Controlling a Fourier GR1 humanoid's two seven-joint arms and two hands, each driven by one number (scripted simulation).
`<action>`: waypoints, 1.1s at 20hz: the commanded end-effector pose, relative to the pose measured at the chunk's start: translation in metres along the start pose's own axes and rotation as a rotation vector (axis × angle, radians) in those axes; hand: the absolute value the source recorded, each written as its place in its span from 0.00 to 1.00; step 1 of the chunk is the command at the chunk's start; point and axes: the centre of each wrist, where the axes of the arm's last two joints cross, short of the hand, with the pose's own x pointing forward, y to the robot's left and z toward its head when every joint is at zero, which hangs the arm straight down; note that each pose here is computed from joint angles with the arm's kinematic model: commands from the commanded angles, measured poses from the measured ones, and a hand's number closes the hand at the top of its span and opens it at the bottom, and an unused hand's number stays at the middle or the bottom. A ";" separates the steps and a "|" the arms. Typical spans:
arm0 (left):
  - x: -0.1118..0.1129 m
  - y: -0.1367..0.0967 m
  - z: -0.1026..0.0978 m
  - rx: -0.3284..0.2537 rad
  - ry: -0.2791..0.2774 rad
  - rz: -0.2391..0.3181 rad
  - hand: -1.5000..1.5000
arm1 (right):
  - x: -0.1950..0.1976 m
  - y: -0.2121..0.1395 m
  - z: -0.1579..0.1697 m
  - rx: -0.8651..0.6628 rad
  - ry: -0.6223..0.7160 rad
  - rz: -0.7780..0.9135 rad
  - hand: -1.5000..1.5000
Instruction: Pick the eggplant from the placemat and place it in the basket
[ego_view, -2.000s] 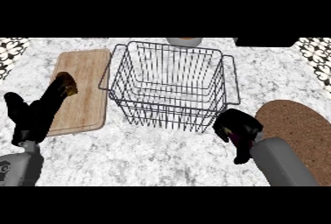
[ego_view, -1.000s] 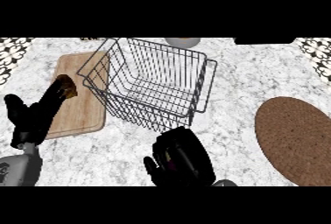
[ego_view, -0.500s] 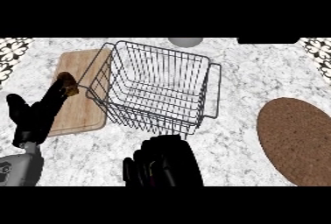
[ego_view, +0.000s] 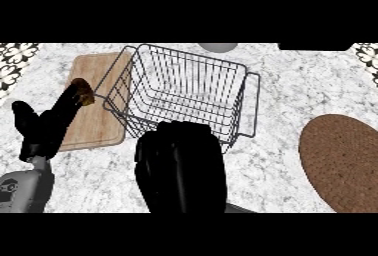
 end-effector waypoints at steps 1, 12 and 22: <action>0.001 -0.008 0.001 -0.038 -0.004 -0.001 0.50 | 0.026 -0.009 -0.028 -0.104 0.163 0.069 1.00; -0.001 -0.010 -0.003 -0.018 -0.024 0.015 0.50 | 0.058 -0.002 -0.063 -0.122 0.220 0.145 1.00; -0.002 -0.008 0.001 -0.003 -0.008 0.017 0.50 | 0.002 0.018 -0.088 -0.270 0.336 0.112 1.00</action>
